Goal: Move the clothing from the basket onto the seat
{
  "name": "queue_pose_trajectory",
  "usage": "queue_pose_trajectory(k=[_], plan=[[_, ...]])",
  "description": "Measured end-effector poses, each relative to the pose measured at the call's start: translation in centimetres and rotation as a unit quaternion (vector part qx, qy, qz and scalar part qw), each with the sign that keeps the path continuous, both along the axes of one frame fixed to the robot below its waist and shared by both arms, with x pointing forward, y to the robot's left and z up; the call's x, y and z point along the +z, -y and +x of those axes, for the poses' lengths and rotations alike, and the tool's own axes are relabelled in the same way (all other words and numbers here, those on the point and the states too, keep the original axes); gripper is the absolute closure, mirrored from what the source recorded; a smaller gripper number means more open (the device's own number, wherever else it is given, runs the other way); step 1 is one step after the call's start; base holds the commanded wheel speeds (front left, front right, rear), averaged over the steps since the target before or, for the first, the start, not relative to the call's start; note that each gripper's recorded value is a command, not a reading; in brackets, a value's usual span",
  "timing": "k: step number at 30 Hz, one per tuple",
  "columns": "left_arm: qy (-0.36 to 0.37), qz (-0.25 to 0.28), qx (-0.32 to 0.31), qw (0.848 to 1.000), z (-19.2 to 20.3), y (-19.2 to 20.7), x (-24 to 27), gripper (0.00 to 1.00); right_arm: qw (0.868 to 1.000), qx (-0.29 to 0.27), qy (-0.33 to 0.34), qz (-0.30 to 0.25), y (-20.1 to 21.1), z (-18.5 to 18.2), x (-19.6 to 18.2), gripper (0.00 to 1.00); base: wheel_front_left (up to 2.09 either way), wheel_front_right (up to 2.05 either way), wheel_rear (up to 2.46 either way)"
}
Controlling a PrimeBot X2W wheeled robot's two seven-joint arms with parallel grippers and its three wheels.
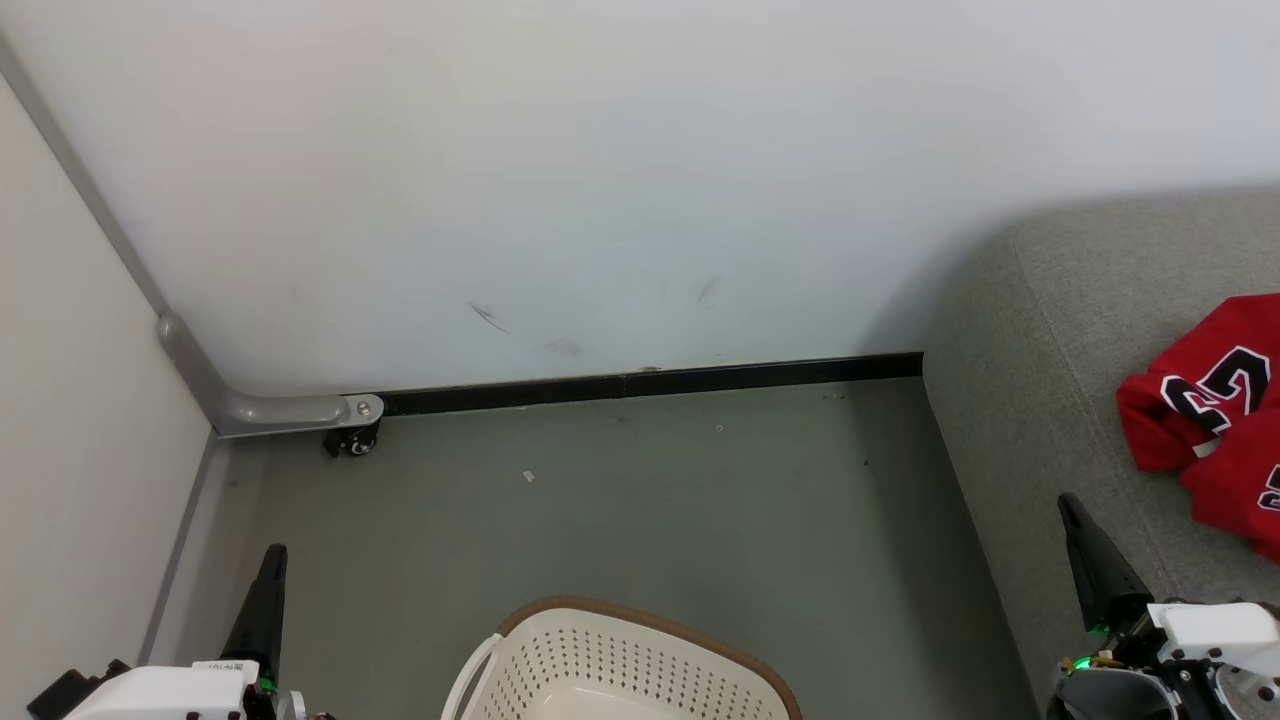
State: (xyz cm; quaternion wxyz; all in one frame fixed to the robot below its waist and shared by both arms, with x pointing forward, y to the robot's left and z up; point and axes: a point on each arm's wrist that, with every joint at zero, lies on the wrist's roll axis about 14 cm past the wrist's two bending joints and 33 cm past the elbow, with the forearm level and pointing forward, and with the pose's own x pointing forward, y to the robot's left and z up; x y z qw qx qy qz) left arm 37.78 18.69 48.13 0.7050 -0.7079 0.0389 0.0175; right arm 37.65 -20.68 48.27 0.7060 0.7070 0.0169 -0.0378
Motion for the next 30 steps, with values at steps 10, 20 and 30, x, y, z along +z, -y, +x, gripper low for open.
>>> queue_pose_trajectory(k=[10,20,30], plan=[[0.000,0.000,0.000,1.000,0.00,0.01,0.01,1.00,1.000,0.000,0.000,0.000,0.00,0.00,0.00,1.00,0.00,0.00,0.00],[0.000,0.000,0.000,1.000,0.00,0.01,0.01,1.00,1.000,0.000,0.000,0.000,0.00,0.00,0.00,1.00,0.00,0.00,0.00],[0.000,0.000,0.000,1.000,0.00,0.01,0.01,1.00,1.000,0.000,0.000,0.000,0.00,0.00,0.00,1.00,0.00,0.00,0.00]])
